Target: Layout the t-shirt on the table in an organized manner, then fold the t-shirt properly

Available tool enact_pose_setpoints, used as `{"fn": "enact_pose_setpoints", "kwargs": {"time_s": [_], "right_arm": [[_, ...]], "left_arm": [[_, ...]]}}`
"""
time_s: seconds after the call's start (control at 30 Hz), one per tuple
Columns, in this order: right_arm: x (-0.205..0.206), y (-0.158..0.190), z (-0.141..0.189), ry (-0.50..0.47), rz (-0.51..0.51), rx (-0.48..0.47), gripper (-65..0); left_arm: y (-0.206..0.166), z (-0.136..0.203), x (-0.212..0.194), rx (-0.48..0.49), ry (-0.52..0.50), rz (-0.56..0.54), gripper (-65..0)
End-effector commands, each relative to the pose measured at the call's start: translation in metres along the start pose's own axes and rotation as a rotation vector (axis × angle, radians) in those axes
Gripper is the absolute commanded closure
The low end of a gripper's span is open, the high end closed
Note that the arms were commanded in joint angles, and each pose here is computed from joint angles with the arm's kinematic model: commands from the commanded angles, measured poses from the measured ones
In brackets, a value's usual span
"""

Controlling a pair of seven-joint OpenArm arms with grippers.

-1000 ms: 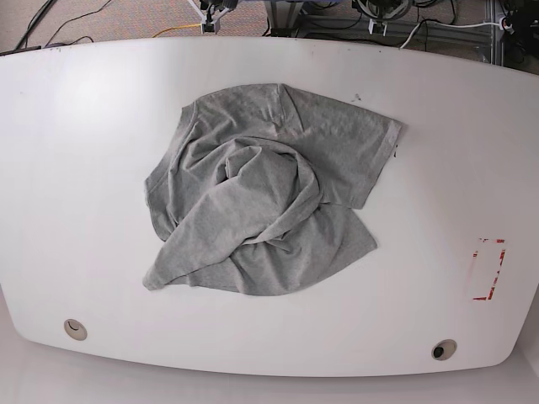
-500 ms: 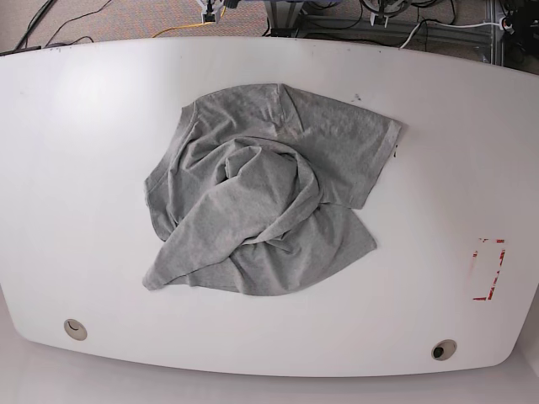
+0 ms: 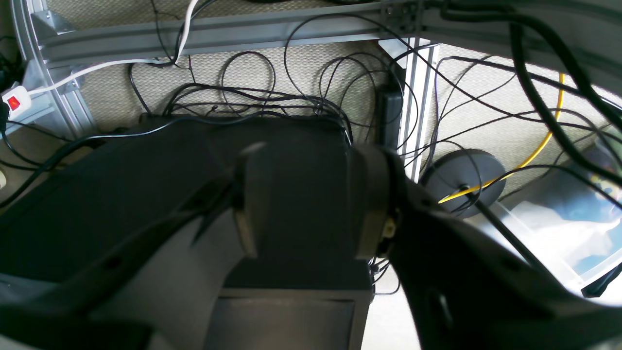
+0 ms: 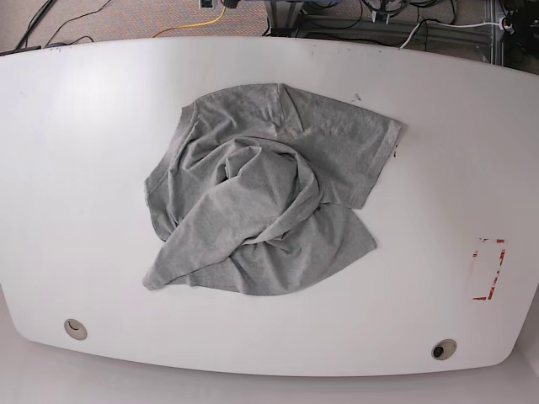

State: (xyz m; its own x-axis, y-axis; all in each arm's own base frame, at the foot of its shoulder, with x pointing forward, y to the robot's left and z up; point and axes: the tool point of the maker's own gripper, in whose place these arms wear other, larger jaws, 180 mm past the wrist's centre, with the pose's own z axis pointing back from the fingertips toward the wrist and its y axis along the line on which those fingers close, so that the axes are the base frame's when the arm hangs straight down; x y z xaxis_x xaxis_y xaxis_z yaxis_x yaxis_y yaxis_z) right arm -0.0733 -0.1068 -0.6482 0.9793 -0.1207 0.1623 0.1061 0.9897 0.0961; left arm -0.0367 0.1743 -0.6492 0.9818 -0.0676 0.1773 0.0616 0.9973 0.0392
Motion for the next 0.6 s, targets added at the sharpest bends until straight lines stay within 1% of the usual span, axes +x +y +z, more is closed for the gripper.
{"fn": "enact_pose_setpoints", "kwargs": {"time_s": [0.0,0.17,0.47,0.57], "right_arm": [[0.018,-0.001,0.004,-0.081,0.004,0.002,-5.5],[0.013,-0.004,0.014,-0.112,0.010,-0.004,-5.5],[0.008,-0.008,0.035,-0.164,0.021,-0.007,-5.5],[0.010,-0.009,0.043,-0.188,0.026,-0.009,-5.5]], "left_arm": [[0.005,0.006,-0.007,0.009,-0.012,-0.006,-23.2],[0.006,0.014,-0.001,0.014,-0.061,-0.017,-23.2],[0.005,0.040,-0.003,0.015,-0.139,-0.041,-23.2],[0.013,0.050,-0.003,0.025,-0.161,-0.061,-23.2]]}}
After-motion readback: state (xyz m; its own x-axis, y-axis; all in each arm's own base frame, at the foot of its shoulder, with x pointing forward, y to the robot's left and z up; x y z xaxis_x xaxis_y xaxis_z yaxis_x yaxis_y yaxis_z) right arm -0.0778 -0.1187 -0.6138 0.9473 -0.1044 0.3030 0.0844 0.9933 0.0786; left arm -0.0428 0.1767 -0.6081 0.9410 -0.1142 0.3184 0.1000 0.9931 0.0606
